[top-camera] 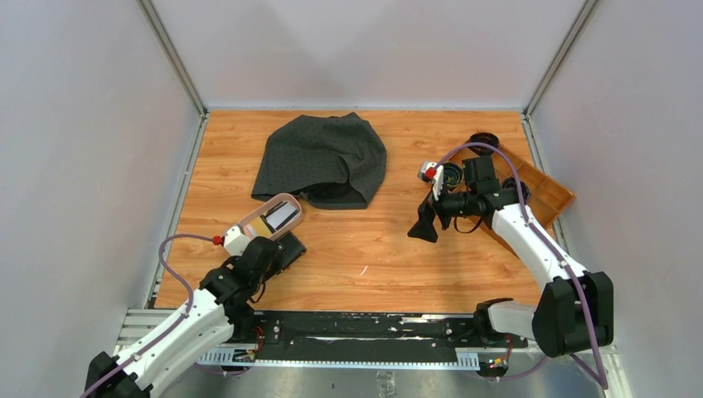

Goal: Put the credit cards into the card holder
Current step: Open the card holder at the center of the board.

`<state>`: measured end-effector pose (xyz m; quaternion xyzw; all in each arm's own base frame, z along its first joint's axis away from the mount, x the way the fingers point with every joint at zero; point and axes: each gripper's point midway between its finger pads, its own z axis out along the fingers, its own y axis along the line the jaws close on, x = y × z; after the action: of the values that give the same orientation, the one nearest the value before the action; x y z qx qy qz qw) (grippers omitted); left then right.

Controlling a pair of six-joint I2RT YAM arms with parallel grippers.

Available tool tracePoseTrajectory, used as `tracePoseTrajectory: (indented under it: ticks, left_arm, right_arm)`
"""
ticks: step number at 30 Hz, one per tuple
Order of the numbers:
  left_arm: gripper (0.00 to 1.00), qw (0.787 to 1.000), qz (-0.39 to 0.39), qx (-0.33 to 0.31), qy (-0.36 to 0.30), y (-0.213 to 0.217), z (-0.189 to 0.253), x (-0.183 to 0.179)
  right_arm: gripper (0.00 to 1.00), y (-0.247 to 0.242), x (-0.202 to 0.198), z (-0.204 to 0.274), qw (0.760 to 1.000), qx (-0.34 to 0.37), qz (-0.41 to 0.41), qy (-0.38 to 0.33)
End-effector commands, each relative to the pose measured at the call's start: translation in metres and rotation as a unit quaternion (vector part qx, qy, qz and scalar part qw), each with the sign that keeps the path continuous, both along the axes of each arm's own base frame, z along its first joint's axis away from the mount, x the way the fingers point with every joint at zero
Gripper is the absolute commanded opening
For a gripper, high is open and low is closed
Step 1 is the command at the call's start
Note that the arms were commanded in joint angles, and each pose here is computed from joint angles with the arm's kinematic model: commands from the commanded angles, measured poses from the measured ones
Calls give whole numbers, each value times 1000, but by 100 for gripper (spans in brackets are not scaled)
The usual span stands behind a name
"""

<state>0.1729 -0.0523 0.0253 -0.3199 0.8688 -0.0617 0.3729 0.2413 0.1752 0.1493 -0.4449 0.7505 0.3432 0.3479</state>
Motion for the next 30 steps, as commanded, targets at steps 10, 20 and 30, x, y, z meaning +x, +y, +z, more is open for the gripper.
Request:
tracePoseTrajectory:
  ticks: [10, 20, 30]
  left_arm:
    - [13, 999, 2, -43, -21, -8, -12, 3]
    - [3, 954, -224, -144, -139, -81, 34, 8]
    - [0, 869, -413, -207, -178, -151, 69, 1]
  right_arm:
    - [99, -5, 0, -4, 1000, -6, 2, 1]
    - [99, -1, -8, -2, 1000, 6, 25, 2]
    - [96, 15, -51, 14, 973, 61, 188, -117]
